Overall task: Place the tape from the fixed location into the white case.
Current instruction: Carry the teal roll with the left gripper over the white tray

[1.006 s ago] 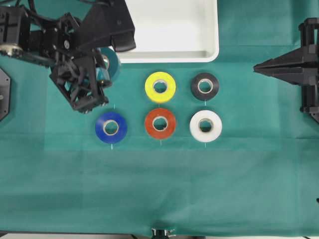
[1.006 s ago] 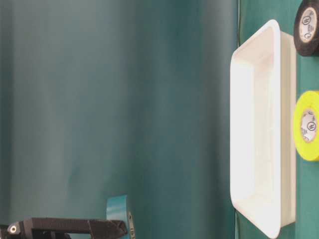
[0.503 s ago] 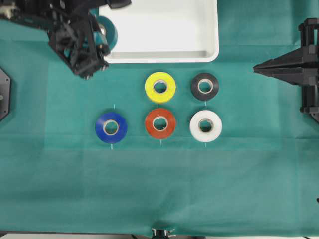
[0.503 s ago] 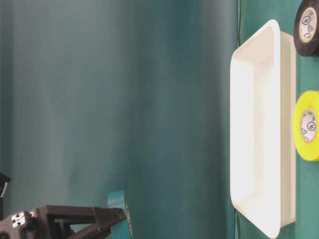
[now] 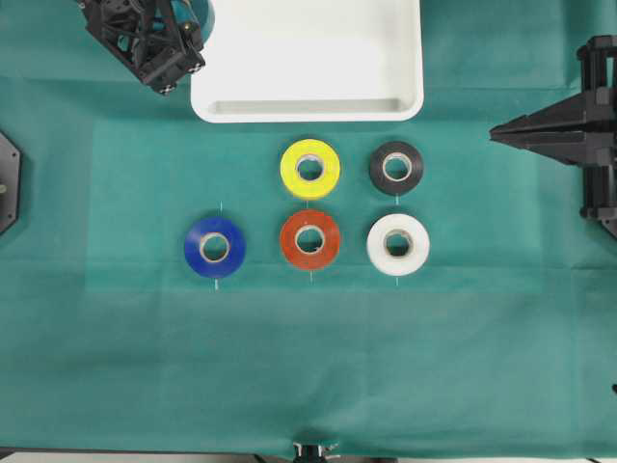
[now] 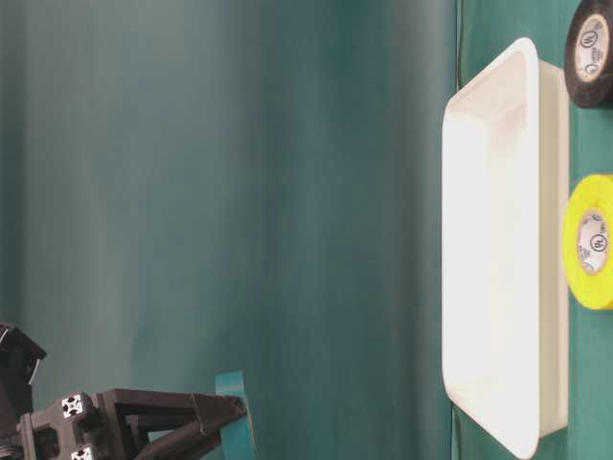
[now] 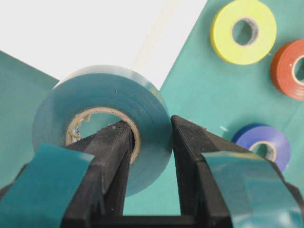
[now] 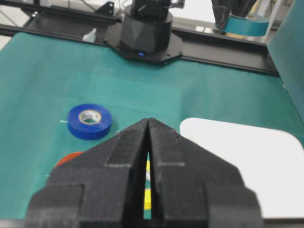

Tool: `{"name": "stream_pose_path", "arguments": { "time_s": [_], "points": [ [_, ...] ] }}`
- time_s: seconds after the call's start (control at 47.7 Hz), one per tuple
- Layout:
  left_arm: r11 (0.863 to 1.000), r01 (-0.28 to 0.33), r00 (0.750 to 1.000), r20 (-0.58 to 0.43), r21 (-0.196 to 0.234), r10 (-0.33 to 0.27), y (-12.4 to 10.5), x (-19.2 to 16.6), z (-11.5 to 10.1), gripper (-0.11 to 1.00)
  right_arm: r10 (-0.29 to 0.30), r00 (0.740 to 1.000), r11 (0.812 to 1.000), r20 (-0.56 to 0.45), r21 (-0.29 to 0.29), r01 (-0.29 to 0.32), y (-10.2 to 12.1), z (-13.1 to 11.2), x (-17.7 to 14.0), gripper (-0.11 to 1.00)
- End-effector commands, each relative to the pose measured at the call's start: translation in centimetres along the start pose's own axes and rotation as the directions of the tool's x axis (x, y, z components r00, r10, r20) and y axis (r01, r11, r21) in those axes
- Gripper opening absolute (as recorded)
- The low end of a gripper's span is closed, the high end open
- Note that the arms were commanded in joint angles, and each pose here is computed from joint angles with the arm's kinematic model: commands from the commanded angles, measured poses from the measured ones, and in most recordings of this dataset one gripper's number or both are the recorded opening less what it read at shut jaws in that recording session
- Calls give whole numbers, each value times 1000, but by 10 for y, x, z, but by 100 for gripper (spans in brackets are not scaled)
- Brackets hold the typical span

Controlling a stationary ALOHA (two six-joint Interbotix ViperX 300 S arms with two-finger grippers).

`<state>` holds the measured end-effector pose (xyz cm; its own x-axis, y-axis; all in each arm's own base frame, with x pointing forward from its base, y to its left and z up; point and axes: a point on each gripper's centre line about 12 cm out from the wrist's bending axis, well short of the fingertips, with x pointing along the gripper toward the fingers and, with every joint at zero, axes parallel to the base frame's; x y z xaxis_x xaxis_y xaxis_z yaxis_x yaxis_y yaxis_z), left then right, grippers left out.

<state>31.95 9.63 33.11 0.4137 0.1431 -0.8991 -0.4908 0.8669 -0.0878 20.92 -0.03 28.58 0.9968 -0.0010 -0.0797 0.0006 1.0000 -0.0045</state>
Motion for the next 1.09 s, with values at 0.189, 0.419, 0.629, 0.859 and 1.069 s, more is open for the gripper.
{"name": "stream_pose_path", "arguments": {
  "time_s": [0.189, 0.419, 0.629, 0.859, 1.069],
  "points": [
    [1000, 13, 998, 65, 6, -13, -3, -3, 15, 22, -2, 1000, 1000, 21, 2, 2, 0, 13, 2, -1],
    [999, 18, 995, 99, 48, -23, -11, 7, 44, 22, 0, 1000, 1000, 15, 3, 0, 0, 15, 3, -1],
    [997, 19, 993, 118, 75, -28, -19, 15, 71, 22, 0, 1000, 1000, 15, 3, 0, 0, 15, 3, -1],
    [993, 18, 991, 129, 118, -33, -25, 24, 93, 22, 0, 1000, 1000, 15, 3, 0, 0, 15, 3, -1],
    [992, 17, 991, 130, 125, -33, -27, 26, 99, 22, 0, 1000, 1000, 15, 3, 0, 0, 15, 3, -1]
  ]
}}
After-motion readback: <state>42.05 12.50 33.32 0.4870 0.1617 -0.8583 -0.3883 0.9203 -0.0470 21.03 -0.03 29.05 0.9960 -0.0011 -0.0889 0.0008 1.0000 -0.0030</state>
